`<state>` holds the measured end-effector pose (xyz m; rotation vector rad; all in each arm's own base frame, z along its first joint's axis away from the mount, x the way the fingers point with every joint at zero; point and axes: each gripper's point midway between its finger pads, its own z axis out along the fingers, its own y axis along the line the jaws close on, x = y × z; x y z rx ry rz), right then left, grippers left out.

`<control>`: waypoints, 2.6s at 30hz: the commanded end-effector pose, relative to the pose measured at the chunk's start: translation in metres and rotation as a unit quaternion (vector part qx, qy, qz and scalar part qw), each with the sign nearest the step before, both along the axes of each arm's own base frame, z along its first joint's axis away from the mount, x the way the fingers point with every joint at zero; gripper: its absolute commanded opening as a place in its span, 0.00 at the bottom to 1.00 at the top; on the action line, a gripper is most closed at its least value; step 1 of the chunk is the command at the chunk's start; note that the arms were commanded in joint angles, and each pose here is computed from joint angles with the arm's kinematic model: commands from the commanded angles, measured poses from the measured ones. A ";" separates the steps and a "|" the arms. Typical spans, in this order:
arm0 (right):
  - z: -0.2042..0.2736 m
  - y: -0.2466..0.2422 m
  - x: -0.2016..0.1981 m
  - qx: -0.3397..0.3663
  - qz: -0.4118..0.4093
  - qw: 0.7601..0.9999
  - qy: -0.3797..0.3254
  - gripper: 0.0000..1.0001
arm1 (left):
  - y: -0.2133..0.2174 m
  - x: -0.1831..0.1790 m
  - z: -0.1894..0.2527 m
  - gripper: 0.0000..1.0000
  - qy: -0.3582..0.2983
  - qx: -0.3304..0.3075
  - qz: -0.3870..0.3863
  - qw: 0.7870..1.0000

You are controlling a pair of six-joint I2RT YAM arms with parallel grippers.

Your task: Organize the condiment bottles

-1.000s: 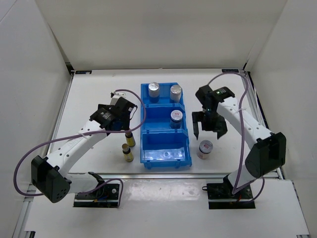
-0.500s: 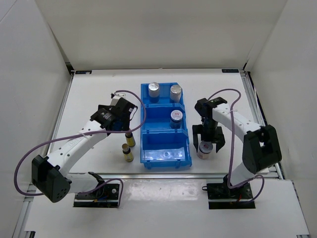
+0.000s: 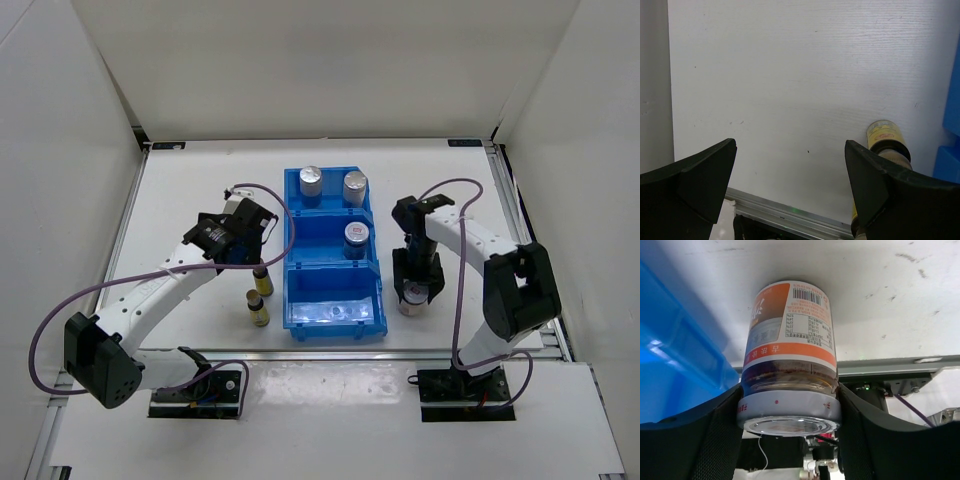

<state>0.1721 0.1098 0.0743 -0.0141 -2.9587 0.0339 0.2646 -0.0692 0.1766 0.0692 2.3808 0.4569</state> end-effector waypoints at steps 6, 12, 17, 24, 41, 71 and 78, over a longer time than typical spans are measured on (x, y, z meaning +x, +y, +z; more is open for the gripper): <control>0.091 -0.009 0.033 -0.019 0.010 0.995 -0.096 0.05 | 0.002 -0.001 0.004 1.00 -0.013 -0.002 0.007 1.000; 0.156 0.016 0.075 0.016 0.060 0.975 -0.212 0.00 | 0.002 -0.001 0.004 1.00 -0.013 -0.002 0.007 1.000; 0.191 0.075 0.103 0.070 0.154 0.947 -0.271 0.00 | 0.002 -0.001 0.004 1.00 -0.013 -0.002 0.007 1.000; 0.184 0.169 0.116 0.150 0.250 0.920 -0.262 0.00 | 0.004 0.000 0.005 1.00 -0.015 0.002 0.009 1.000; 0.094 0.198 0.129 0.166 0.272 0.937 -0.144 0.00 | 0.001 -0.001 0.008 1.00 -0.022 0.002 0.002 1.000; 0.183 0.197 0.169 0.222 0.154 0.916 -0.297 1.00 | -0.014 0.001 0.038 1.00 -0.046 0.013 -0.042 0.998; 0.221 0.173 0.185 0.294 0.086 0.891 -0.335 1.00 | -0.050 -0.009 0.033 1.00 -0.006 -0.064 -0.105 0.992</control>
